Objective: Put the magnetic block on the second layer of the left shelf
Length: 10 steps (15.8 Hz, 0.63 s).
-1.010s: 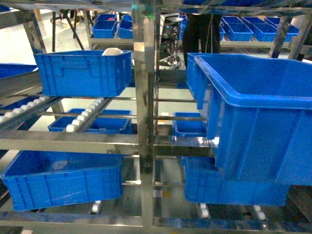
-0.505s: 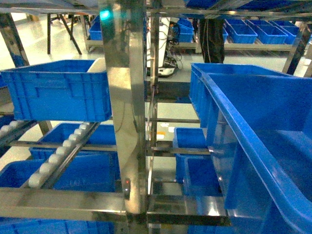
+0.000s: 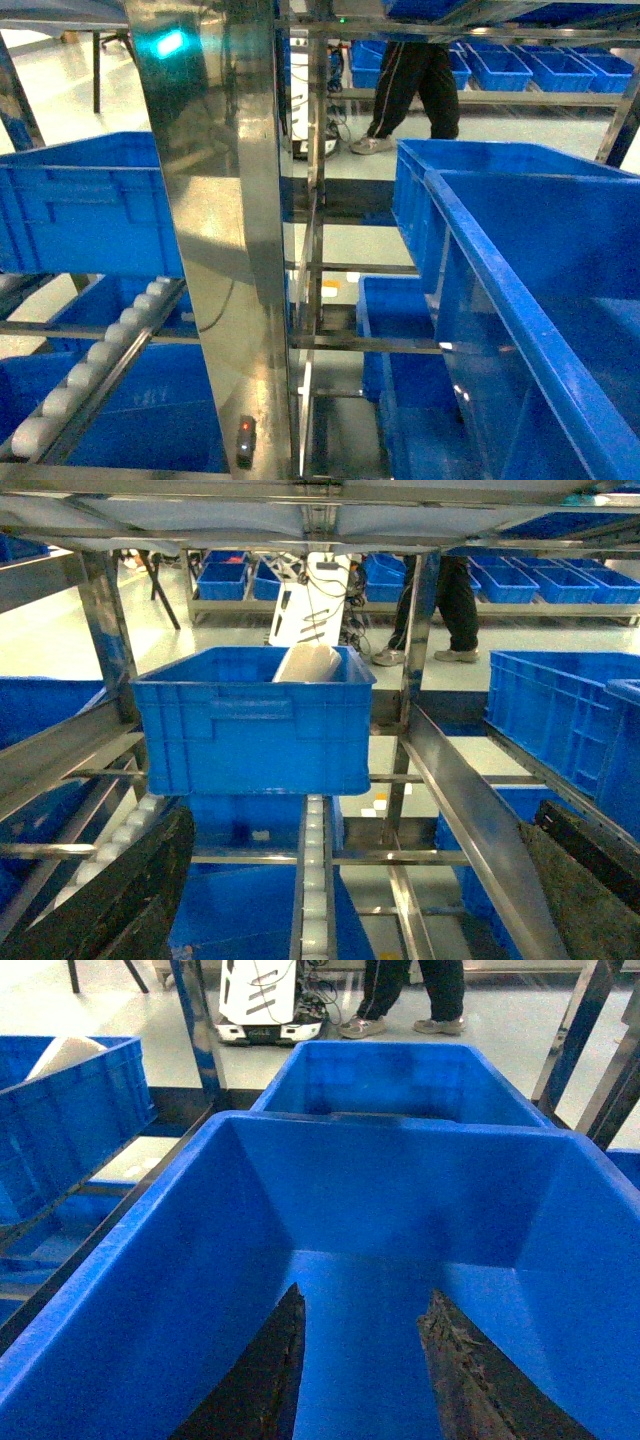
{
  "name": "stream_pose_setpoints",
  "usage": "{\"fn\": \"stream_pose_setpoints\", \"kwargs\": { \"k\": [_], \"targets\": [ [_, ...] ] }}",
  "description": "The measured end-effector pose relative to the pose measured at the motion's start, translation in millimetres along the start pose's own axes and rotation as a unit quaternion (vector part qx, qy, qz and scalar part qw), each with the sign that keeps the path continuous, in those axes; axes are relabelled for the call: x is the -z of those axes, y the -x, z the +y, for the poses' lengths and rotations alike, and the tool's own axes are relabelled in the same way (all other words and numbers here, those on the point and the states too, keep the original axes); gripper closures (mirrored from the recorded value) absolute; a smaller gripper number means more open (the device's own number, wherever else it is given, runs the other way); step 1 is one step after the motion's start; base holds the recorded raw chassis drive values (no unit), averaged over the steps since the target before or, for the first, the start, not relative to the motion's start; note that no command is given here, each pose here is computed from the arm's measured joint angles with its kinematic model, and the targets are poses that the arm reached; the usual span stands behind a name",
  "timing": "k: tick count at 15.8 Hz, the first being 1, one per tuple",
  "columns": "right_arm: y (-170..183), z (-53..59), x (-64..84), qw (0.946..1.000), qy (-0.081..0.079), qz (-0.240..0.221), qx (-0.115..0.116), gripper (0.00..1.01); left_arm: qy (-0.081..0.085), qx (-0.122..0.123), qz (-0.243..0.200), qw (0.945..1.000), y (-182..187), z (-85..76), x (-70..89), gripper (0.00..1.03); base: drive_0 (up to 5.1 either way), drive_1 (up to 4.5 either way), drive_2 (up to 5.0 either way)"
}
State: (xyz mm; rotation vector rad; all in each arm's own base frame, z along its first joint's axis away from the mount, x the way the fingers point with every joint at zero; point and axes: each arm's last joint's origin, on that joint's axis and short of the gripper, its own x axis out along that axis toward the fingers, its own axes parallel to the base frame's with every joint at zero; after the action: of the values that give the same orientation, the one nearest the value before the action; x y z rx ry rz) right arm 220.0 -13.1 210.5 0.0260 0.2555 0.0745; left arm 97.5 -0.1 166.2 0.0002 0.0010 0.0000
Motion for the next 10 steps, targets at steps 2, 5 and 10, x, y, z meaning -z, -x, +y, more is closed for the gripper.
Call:
{"fn": "stream_pose_setpoints", "kwargs": {
  "k": [2,5,10],
  "targets": [
    [0,0.0,0.0,1.0000,0.000,0.000,0.000,0.70,0.000,0.000,0.000,1.0000,0,0.0,0.0,0.05,0.0,4.30,-4.3],
    [-9,-0.9,5.7,0.9996,-0.013,0.025,-0.007,0.70,0.000,0.000,0.000,1.0000,0,0.0,0.0,0.05,0.0,4.30,-4.3],
    [-84,9.9,4.8,0.9923,-0.048,0.109,-0.035,0.70,0.000,0.000,0.000,1.0000,0,0.0,0.0,0.05,0.0,4.30,-4.3]
  ]
}}
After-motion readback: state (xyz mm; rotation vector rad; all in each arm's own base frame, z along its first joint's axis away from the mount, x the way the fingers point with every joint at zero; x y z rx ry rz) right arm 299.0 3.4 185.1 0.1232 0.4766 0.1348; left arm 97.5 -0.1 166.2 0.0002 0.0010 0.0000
